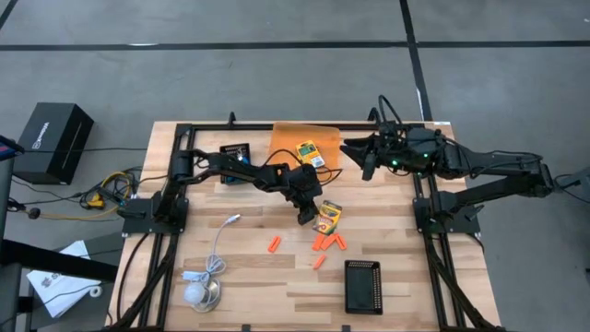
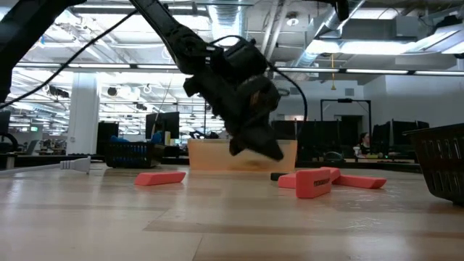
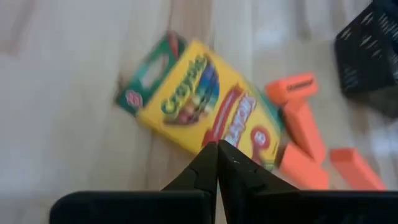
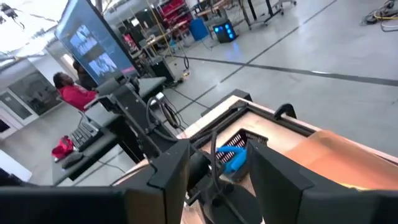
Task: Pick & Place School Supplies
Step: Put the crayon box into the orange bin
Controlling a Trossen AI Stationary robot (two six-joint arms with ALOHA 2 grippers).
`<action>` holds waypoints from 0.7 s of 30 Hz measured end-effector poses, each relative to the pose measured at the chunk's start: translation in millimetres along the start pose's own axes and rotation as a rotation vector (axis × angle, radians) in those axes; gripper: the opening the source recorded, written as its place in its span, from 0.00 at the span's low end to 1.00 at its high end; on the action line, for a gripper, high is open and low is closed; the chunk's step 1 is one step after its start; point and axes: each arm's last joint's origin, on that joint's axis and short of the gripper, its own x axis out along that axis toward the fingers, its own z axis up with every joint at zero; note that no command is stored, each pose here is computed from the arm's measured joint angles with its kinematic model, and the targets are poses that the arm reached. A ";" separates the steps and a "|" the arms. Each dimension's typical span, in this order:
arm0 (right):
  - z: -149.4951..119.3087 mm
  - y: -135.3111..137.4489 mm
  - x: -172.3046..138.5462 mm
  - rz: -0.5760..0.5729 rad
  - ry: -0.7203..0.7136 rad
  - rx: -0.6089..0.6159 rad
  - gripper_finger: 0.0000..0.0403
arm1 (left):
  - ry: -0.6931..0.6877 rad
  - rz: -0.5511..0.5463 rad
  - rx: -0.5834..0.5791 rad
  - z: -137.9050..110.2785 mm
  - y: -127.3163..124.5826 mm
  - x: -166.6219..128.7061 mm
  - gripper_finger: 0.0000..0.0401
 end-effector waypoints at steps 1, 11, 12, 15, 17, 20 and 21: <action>0.1 -0.1 -0.7 0.000 0.001 -0.002 0.38 | 0.006 -0.008 0.000 -1.5 -0.5 2.4 0.01; 3.8 0.2 -5.6 0.012 -0.021 0.006 0.37 | -0.004 0.012 0.018 -3.1 -1.2 7.4 0.01; 3.8 0.1 -5.6 0.011 -0.020 0.004 0.37 | -0.003 0.012 0.018 -3.1 -1.2 7.4 0.01; 3.4 0.0 -5.4 0.010 -0.017 0.001 0.37 | -0.002 0.013 0.018 -3.3 -1.1 7.4 0.01; 3.5 0.0 -5.5 0.010 -0.018 0.001 0.38 | -0.001 0.013 0.020 -3.4 -1.2 7.5 0.01; 3.5 0.0 -5.5 0.010 -0.018 -0.003 0.38 | -0.002 0.015 0.019 -3.2 -0.5 7.2 0.01; 3.5 0.0 -5.5 0.010 -0.018 -0.003 0.38 | -0.002 0.015 0.018 -3.2 -0.2 7.1 0.01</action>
